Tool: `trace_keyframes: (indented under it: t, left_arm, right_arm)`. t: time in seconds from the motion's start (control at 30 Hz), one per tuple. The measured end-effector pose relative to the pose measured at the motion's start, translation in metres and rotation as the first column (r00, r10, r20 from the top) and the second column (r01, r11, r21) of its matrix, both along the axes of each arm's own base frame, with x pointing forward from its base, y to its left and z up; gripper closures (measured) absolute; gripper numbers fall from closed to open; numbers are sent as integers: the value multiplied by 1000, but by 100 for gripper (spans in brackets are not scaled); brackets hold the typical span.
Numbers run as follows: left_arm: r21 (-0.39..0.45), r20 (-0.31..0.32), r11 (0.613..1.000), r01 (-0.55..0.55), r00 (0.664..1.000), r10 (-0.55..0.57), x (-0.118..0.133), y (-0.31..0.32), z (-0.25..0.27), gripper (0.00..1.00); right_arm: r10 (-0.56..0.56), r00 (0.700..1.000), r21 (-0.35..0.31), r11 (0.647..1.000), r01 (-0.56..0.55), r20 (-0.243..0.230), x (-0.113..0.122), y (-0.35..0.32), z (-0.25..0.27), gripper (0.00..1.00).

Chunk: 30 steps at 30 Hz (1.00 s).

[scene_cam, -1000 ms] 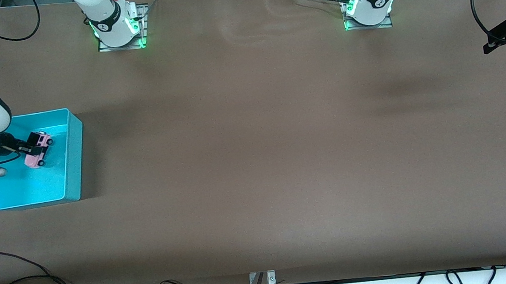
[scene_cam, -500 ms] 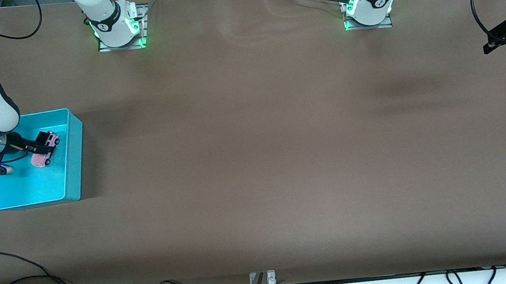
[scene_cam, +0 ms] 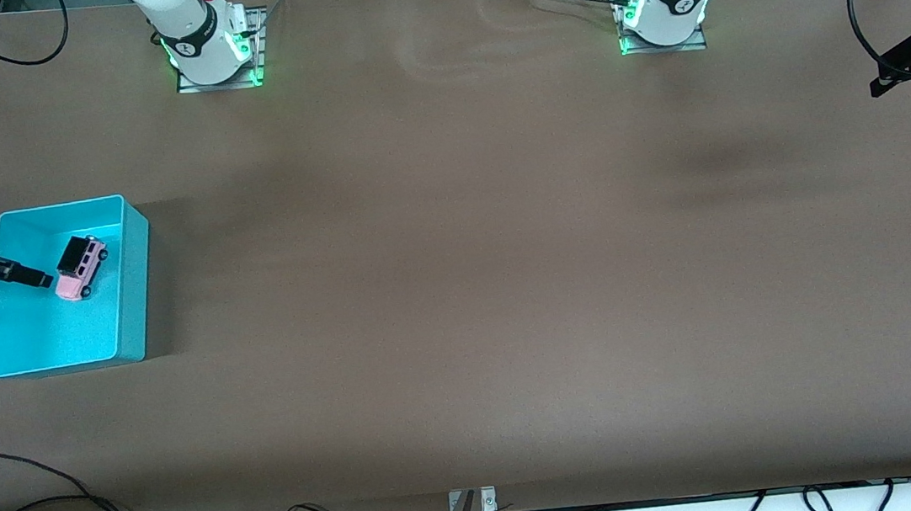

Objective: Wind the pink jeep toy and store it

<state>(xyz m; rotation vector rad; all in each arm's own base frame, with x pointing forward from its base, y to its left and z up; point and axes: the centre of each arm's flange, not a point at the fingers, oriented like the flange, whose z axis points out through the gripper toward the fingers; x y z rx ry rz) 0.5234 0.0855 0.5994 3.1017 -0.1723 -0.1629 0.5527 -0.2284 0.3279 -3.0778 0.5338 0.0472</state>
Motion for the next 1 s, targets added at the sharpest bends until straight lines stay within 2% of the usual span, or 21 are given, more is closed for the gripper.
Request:
trace_keyframes:
  t: [0.47,0.63,0.87,1.0]
  left_arm:
    - [0,1,1000,0,1000,0,0,0,1,0]
    - [0,1,1000,0,1000,0,0,0,1,0]
    - [0,2,1000,0,1000,0,0,0,1,0]
    - [0,2,1000,2,1000,-2,0,-1,1,0]
  right_arm:
    - [124,992,-8,992,-124,-9,4,81,107,0]
    - [96,995,-11,995,-96,1,5,121,137,0]
    - [113,993,-2,994,-113,-33,8,173,172,0]
    - [93,995,-6,996,-93,-32,12,202,191,0]
